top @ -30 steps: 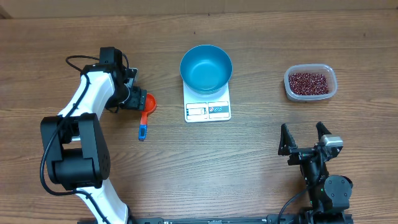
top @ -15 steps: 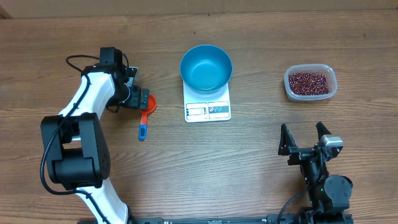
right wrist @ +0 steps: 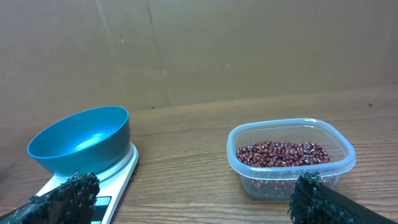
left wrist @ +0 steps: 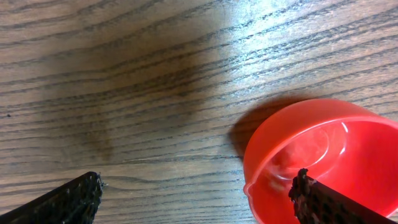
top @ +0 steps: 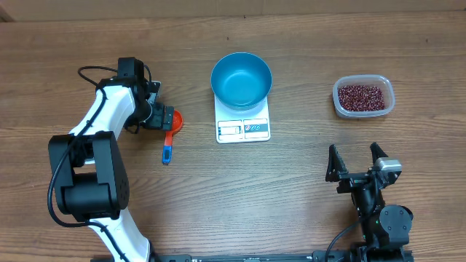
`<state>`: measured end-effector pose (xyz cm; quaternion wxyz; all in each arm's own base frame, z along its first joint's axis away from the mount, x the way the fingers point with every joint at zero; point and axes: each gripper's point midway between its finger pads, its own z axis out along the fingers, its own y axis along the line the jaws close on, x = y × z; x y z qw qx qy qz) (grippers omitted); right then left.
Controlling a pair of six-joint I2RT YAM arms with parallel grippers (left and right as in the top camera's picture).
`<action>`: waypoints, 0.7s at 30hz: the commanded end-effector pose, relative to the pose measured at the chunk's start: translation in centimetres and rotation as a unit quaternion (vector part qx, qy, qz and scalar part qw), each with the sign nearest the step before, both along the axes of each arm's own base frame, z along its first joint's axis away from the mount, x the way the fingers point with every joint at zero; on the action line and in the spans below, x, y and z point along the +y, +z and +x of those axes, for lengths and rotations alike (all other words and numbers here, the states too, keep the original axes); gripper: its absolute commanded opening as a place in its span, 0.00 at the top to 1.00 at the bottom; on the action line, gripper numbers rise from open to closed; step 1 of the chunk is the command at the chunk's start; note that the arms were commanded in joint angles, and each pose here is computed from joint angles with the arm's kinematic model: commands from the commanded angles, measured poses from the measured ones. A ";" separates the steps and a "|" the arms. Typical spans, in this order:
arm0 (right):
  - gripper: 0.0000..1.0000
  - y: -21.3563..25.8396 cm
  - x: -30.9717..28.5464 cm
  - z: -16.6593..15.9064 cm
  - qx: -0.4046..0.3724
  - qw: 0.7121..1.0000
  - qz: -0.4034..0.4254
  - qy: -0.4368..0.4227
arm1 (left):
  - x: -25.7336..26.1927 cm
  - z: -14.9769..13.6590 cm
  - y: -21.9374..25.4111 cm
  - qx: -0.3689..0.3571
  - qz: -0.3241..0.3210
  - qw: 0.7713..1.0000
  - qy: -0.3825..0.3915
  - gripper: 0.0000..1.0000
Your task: Scoop item into bowl and weigh 150g on scale
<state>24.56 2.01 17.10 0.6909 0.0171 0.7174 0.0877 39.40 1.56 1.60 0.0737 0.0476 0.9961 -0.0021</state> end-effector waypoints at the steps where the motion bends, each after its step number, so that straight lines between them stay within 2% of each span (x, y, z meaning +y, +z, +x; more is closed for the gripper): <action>1: 0.00 -0.1 0.1 0.0 -0.004 1.000 0.002 0.001 | -0.2 -0.3 -0.6 0.008 -0.002 1.000 -0.007 0.00; 10: 0.00 -0.1 0.1 0.0 -0.004 1.000 0.002 0.001 | -0.3 -0.5 -1.9 0.023 -0.005 1.000 -0.006 0.00; 16: 0.00 -0.1 0.1 0.0 -0.004 1.000 0.002 0.001 | -0.3 -0.5 -1.9 0.022 -0.005 1.000 -0.006 0.04; 18: 0.00 -0.1 0.1 0.0 -0.004 1.000 0.002 0.001 | -0.3 -0.4 -1.9 0.021 -0.005 1.000 -0.006 0.11; 21: 0.00 -0.1 0.1 0.0 -0.004 1.000 0.002 0.001 | -0.3 -0.3 -1.9 0.019 -0.005 1.000 -0.006 0.32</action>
